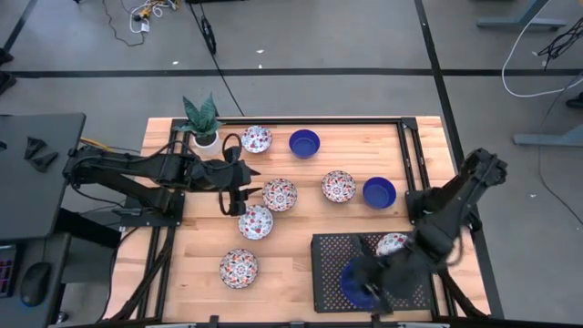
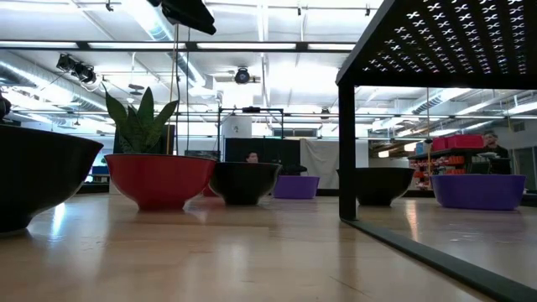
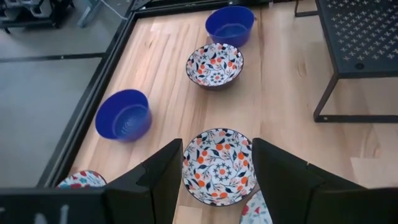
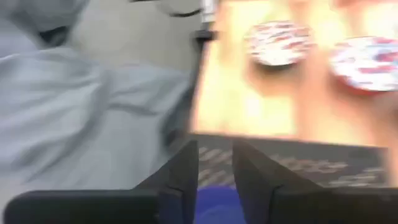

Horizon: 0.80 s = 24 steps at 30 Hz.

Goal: Pick & Place Mini bowls
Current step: Put the left blue bowl on the shelf

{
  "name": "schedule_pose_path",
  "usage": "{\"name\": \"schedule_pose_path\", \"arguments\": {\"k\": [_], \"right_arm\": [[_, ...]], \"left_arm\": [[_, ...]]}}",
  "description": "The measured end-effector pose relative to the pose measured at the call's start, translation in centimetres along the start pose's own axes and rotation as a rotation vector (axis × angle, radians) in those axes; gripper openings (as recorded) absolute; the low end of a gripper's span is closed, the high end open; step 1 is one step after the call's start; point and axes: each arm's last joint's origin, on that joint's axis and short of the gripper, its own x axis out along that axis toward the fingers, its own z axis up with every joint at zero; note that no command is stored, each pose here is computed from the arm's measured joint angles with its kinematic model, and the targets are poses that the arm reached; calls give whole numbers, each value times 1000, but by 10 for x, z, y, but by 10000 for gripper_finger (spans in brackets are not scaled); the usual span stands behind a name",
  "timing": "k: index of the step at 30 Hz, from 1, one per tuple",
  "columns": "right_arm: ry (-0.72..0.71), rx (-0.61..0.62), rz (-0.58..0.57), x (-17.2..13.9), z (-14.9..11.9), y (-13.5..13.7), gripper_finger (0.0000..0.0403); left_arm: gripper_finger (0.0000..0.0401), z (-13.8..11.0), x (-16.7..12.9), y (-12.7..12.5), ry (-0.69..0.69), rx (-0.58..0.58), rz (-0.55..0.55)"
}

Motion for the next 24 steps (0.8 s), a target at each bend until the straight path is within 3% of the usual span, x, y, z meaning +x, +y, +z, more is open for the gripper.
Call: {"name": "schedule_pose_path", "arguments": {"k": [4, 8, 12, 16, 20, 24], "right_arm": [[113, 63, -13, 23, 10, -37, 48], [234, 87, 96, 36, 14, -58, 7], [349, 106, 134, 44, 7, -65, 12], [433, 138, 93, 44, -1, -67, 9], [445, 159, 39, 43, -3, -69, 3], [477, 160, 56, 42, -6, -68, 7]], "left_arm": [[197, -2, 0, 0, 19, -35, 3], [197, -4, 0, 0, 36, -60, 5], [197, -4, 0, 0, 42, -69, 5], [197, -5, 0, 0, 44, -69, 5], [197, -5, 0, 0, 44, -69, 5], [197, -5, 0, 0, 44, -72, 5]]}}
